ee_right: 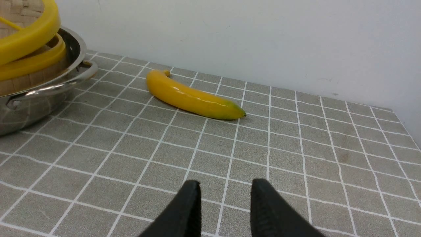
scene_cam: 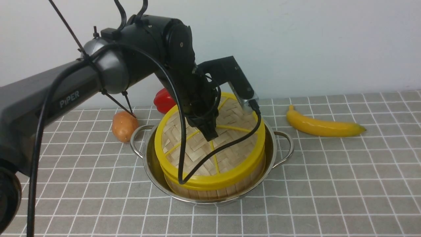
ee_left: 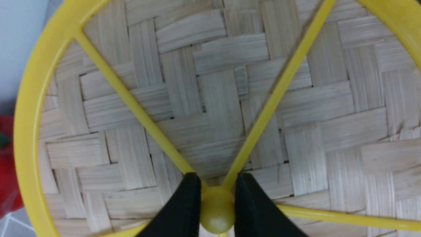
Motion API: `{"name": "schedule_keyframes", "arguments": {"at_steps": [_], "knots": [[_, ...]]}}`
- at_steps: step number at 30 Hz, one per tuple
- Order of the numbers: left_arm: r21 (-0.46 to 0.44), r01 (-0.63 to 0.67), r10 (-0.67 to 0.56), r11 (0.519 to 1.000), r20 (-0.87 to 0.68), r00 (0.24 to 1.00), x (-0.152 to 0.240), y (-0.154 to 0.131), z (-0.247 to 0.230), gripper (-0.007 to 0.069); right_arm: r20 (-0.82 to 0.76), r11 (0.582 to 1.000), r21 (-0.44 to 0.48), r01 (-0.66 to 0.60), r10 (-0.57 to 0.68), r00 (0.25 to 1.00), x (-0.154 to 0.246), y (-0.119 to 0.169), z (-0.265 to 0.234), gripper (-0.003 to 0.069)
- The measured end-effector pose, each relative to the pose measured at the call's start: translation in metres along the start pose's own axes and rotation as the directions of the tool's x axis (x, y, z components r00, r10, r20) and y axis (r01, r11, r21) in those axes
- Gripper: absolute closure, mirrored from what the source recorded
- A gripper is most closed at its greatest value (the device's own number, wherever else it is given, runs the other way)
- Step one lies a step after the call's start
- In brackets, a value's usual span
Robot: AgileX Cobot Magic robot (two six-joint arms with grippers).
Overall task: Place the steamer in the pot on the grey tablecloth, and put the lid on the steamer.
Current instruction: 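Place the yellow bamboo steamer lid onto the steamer in the pot with the left gripper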
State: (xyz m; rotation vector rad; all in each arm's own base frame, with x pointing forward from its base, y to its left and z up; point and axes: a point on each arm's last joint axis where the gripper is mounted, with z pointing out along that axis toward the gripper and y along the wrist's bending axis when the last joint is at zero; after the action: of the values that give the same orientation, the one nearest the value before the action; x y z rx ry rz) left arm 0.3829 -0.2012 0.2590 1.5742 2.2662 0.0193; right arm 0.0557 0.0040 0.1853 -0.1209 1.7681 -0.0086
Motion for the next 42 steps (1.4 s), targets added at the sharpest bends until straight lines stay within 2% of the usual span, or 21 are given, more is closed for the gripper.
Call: {"name": "schedule_keyframes", "arguments": {"at_steps": [15, 26, 37, 42], "knots": [[0.015, 0.003, -0.002, 1.0, -0.013, 1.0, 0.0, 0.0, 0.019, 0.0502, 0.0, 1.0, 0.0, 0.0, 0.0, 1.0, 0.0, 0.0, 0.0, 0.0419], [-0.015, 0.015, -0.015, 1.0, 0.02, 1.0, -0.003, 0.004, 0.024, 0.0502, 0.0, 1.0, 0.0, -0.001, 0.001, 1.0, 0.0, 0.0, 0.0, 0.0419], [-0.014, 0.167, -0.166, 0.986, 0.024, 0.986, -0.003, 0.004, 0.023, 0.0502, 0.0, 1.0, 0.0, -0.001, 0.001, 1.0, 0.0, 0.0, 0.0, 0.0419], [-0.011, 0.277, -0.277, 0.961, 0.023, 0.961, -0.003, 0.005, 0.023, 0.0502, 0.0, 1.0, 0.0, -0.001, 0.001, 1.0, 0.0, 0.0, 0.0, 0.0419]]}}
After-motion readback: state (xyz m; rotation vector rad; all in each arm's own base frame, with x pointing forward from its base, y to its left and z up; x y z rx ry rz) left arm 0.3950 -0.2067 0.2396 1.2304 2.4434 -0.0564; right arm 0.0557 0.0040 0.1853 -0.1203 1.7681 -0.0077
